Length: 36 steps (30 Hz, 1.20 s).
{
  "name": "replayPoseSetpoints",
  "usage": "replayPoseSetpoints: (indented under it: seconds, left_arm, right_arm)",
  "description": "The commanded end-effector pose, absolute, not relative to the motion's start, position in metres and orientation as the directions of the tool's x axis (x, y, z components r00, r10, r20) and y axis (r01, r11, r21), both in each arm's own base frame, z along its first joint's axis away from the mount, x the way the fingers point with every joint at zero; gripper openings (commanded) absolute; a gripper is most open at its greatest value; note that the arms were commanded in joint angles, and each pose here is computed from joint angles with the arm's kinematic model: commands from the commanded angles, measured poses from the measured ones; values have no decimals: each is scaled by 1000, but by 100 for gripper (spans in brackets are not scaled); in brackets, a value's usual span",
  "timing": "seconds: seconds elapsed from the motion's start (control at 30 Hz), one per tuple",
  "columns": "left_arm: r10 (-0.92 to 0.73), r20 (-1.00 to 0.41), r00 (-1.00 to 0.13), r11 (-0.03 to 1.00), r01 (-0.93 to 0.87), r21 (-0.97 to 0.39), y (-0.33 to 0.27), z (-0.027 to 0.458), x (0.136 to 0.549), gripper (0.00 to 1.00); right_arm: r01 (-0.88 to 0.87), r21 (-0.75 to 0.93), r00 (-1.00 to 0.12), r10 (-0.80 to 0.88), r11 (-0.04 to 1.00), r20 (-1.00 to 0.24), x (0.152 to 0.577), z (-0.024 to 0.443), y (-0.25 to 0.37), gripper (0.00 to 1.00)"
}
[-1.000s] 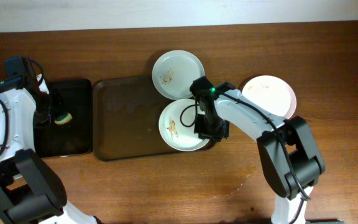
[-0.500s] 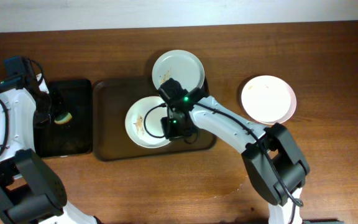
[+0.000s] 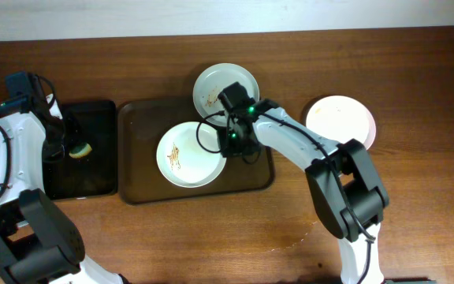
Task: Clean dirty plates on tray and stack at the side
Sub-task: 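Scrub the front white plate with the sponge in the left gripper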
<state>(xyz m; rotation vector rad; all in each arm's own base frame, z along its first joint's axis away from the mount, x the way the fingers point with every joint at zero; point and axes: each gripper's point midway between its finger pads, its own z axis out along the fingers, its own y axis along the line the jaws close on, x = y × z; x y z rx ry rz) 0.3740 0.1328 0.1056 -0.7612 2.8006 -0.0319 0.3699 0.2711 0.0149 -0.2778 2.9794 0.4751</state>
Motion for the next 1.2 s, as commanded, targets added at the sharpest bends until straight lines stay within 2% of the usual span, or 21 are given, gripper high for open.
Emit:
replayPoseSetpoints:
  seconds: [0.0,0.1,0.2,0.23,0.27,0.33,0.43,0.5,0.7,1.0,1.1,1.13,1.17]
  left_arm:
    - [-486,-228,-843,873,-481,-84,132,107,377,5]
    - [-486,-239,-841,873,-480,-87,132,108,380,5]
    - [-455,-264,-850,890,-448,-90,122,109,390,2]
    - [-435,-270,-859,900,-427,-91,114,110,393,1]
    - [-377,-277,-884,926,-365,-99,101,110,398,1]
    - [-283,-280,-917,957,-249,-151,66,112,407,1]
    - [-199,-263,-944,965,-142,-222,19,113,409,1]
    - [-88,-266,-960,961,-11,-277,-22,109,407,1]
    - [85,-236,-968,951,150,-270,-76,59,380,1]
    - [117,-212,-970,952,171,-255,-84,8,352,1]
    - [65,-168,-984,960,108,-258,-81,-1,341,1]
    - [23,-145,-989,959,63,-278,-83,-1,338,1]
    - [19,-154,-988,928,74,-364,-98,6,341,1]
  right_arm:
    - [-156,304,-985,-127,940,-113,368,9,279,35]
    - [-122,302,-990,-93,945,-110,369,8,279,27]
    - [-79,311,-995,-56,947,-82,365,-4,287,25]
    - [-77,318,-995,-55,945,-78,364,-5,290,20]
    - [-67,321,-996,-46,945,-71,362,-6,292,4]
    - [-69,324,-996,-47,944,-75,363,-5,293,4]
    - [-70,330,-996,-45,942,-83,365,-5,294,4]
    - [-73,343,-995,-48,936,-83,365,-4,296,4]
    - [-73,343,-995,-48,936,-83,365,-4,296,4]
    - [-73,342,-996,-49,937,-81,365,-4,296,4]
    - [-77,342,-995,-52,937,-83,365,-4,296,4]
    - [-77,342,-995,-52,936,-84,365,-4,297,4]
    - [-77,342,-995,-52,936,-84,365,-4,297,4]
